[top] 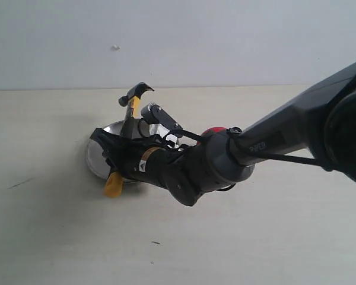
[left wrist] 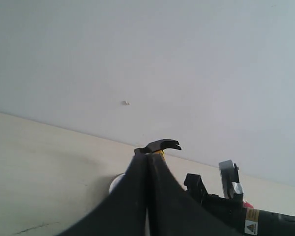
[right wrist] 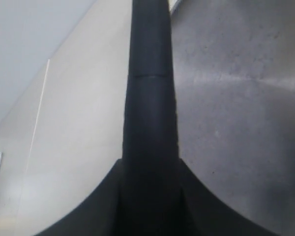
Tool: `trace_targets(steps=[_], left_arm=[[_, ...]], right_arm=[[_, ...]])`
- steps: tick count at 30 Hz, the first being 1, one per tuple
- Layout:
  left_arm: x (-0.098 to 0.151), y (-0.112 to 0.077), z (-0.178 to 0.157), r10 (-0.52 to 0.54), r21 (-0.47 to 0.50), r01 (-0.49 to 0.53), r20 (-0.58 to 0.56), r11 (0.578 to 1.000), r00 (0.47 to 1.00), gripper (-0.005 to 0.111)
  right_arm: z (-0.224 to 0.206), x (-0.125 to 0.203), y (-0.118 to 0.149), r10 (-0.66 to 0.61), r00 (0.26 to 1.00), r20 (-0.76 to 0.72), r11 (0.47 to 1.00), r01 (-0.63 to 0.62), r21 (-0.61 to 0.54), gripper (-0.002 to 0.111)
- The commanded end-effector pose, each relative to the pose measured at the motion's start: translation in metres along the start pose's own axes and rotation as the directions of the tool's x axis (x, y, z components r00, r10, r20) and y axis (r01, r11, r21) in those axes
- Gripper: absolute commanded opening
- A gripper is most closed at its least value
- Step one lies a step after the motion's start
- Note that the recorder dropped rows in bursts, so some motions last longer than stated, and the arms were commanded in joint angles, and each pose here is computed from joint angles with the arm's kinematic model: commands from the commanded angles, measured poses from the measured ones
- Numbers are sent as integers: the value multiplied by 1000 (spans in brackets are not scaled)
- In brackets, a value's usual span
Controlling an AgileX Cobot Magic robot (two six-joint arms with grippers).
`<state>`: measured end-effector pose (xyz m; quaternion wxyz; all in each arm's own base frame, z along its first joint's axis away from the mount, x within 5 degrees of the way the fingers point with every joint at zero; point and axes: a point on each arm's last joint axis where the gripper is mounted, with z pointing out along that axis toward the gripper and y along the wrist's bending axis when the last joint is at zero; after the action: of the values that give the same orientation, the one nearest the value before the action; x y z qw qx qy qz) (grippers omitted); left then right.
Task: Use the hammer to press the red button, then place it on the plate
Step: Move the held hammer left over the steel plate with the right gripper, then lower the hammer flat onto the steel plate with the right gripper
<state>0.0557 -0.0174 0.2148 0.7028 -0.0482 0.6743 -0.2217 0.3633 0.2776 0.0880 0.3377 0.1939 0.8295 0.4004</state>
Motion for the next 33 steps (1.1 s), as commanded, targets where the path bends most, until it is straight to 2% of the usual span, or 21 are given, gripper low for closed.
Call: trace_targets(steps=[1,18,26,33], left_arm=[[1,0,0,-4,8,4,-2,1000,1000,1],[1,0,0,-4,8,4,-2,1000,1000,1],[1,0,0,-4,8,4,-2,1000,1000,1],[1,0,0,-4,8,4,-2,1000,1000,1]], right_arm=[[7,-7,12,-39,999,6,999,39,-31,0],[11,-5,1,-33,999,-36,998,35,58,0],[11,-4,1,-31,999,-38,997,33,62,15],[16,-9,13,-138,985,-99,984,148,96,16]])
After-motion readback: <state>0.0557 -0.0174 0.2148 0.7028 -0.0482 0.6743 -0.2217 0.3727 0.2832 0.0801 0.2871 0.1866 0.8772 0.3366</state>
